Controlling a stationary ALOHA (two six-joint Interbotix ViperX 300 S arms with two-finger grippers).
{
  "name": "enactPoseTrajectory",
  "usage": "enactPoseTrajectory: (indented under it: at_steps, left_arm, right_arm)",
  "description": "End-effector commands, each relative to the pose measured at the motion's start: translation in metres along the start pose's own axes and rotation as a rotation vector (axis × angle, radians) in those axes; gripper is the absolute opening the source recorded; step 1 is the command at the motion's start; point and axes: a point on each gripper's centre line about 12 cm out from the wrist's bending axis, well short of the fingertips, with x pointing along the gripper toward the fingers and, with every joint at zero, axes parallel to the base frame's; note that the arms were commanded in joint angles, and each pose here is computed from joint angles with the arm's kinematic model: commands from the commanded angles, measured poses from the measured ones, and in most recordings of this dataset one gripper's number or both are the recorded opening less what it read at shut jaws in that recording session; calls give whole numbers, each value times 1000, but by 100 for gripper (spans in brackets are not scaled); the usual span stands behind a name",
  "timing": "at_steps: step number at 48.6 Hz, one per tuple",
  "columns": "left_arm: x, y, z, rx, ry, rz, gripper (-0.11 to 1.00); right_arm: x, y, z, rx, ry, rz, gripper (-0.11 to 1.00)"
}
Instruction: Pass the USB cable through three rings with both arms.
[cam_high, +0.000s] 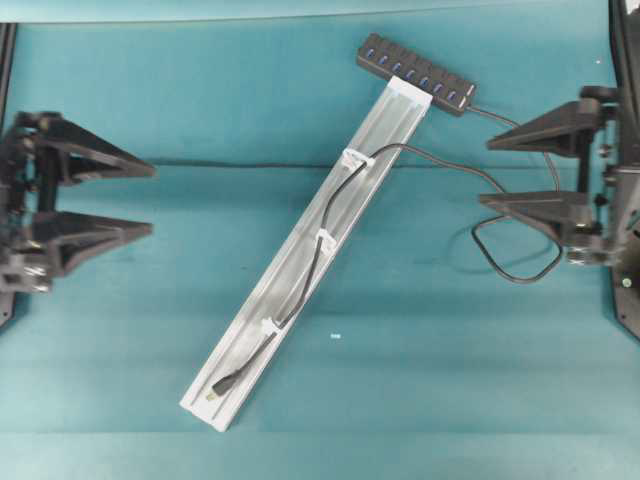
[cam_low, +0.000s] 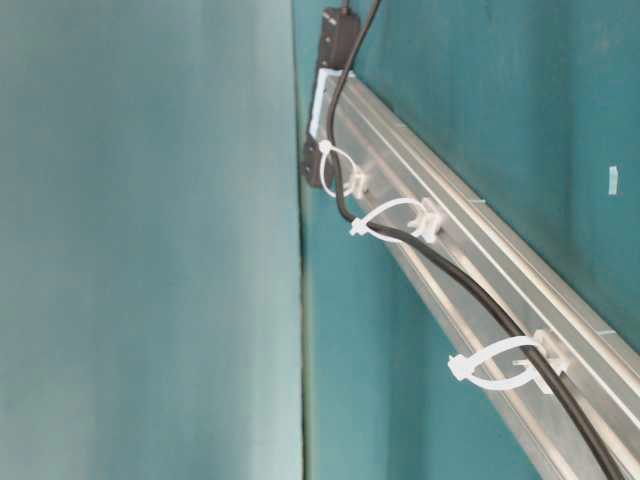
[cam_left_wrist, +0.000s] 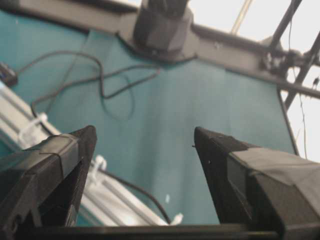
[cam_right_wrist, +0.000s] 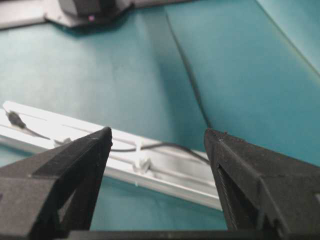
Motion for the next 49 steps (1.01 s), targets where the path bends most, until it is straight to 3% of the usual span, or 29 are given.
enactPoseTrajectory:
  at_steps: [1, 7, 11, 22, 34, 49]
  left_arm:
    - [-5, 0, 10, 30, -38, 3, 87]
    - [-11, 2, 15, 104, -52, 15, 87]
    - [-13, 2, 15, 130, -48, 18, 87]
    - [-13, 2, 15, 130, -48, 18, 87]
    - [-14, 2, 16, 130, -49, 18, 87]
    - [-13, 2, 13, 130, -32, 16, 87]
  right_arm:
    - [-7, 0, 3, 17, -29, 0, 82]
    - [-18, 1, 0, 16, -27, 10, 82]
    - [-23, 1, -4, 17, -13, 16, 82]
    - [-28, 1, -3, 16, -20, 17, 82]
    - [-41, -2, 15, 20, -136, -6, 82]
    - [-43, -3, 9, 21, -125, -6, 82]
